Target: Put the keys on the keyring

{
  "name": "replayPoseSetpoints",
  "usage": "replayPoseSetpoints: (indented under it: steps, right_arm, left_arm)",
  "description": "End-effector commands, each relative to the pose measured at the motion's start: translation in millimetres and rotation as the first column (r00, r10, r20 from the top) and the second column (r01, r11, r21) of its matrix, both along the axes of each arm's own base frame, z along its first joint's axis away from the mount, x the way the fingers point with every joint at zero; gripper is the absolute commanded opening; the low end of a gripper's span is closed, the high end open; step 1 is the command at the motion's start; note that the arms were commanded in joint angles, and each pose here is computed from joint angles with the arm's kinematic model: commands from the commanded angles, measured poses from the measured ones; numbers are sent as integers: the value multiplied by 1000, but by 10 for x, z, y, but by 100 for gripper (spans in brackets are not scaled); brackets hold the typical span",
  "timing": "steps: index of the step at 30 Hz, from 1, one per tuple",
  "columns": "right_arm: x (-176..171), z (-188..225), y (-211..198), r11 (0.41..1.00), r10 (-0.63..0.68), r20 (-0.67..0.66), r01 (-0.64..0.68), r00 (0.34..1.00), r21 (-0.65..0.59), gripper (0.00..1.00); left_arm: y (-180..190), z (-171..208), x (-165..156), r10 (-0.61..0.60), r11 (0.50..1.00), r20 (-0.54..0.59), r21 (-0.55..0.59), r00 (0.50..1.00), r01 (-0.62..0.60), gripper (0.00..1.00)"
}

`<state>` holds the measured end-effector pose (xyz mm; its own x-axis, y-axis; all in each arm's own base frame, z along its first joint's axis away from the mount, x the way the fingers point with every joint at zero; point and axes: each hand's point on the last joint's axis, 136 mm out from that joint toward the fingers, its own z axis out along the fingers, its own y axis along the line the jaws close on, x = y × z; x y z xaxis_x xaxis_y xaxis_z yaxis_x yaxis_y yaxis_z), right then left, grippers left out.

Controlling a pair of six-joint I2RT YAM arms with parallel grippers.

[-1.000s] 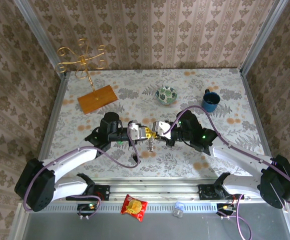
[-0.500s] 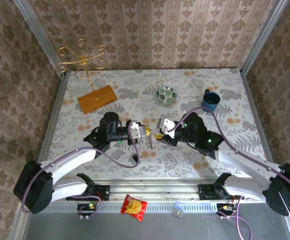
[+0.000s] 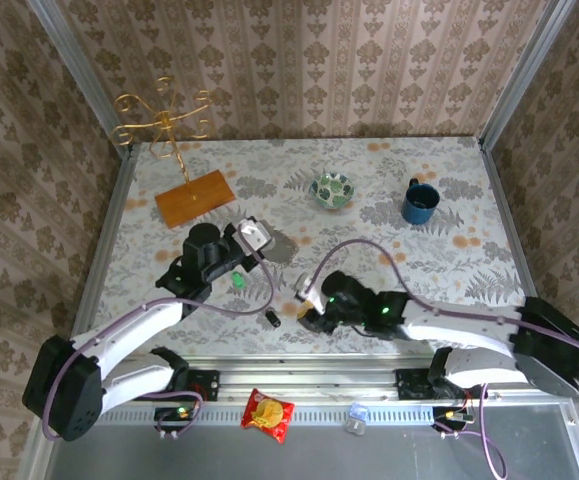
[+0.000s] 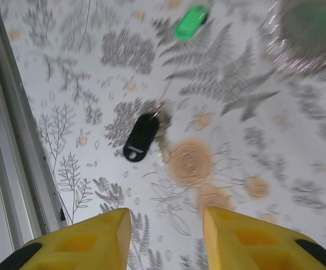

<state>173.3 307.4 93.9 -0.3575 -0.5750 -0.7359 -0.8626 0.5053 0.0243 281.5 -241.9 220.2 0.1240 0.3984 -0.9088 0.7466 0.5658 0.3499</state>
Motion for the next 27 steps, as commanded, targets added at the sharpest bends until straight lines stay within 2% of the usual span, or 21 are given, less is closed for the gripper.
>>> replayPoseSetpoints:
  steps: [1, 5, 8, 10, 11, 15, 17, 21, 27]
  right_arm:
    - [114, -34, 332, 1000, 10, 73, -12, 997, 26, 42]
    - [217, -186, 623, 999, 48, 63, -48, 997, 1, 42]
    - [247, -239, 776, 999, 47, -12, -47, 999, 5, 40]
    - [263, -252, 788, 1000, 12, -71, -13, 997, -3, 39]
    - [311, -243, 751, 998, -56, -134, 54, 989, -17, 39]
    - [328, -368, 566, 970, -237, -408, 191, 882, -151, 36]
    - [266, -421, 544, 960, -271, -495, 194, 825, -203, 33]
    - [253, -451, 603, 948, -318, -558, 242, 767, -207, 36]
    - [350, -471, 678, 934, -357, -589, 276, 725, -226, 37]
  left_arm:
    - [172, 245, 107, 109, 986, 8, -126, 994, -108, 0]
    - [265, 194, 151, 157, 980, -4, -121, 988, -157, 0]
    - [315, 189, 173, 184, 976, 0, -115, 983, -183, 0]
    - [347, 190, 192, 200, 974, 4, -110, 980, -199, 0]
    - [368, 187, 207, 212, 972, 4, -106, 977, -211, 0]
    - [458, 187, 262, 259, 961, -8, -104, 966, -258, 0]
    - [521, 208, 294, 288, 951, -28, -110, 957, -290, 0]
    - [635, 212, 356, 334, 931, -72, -130, 940, -341, 0]
    - [888, 165, 471, 442, 872, -148, -161, 885, -463, 0]
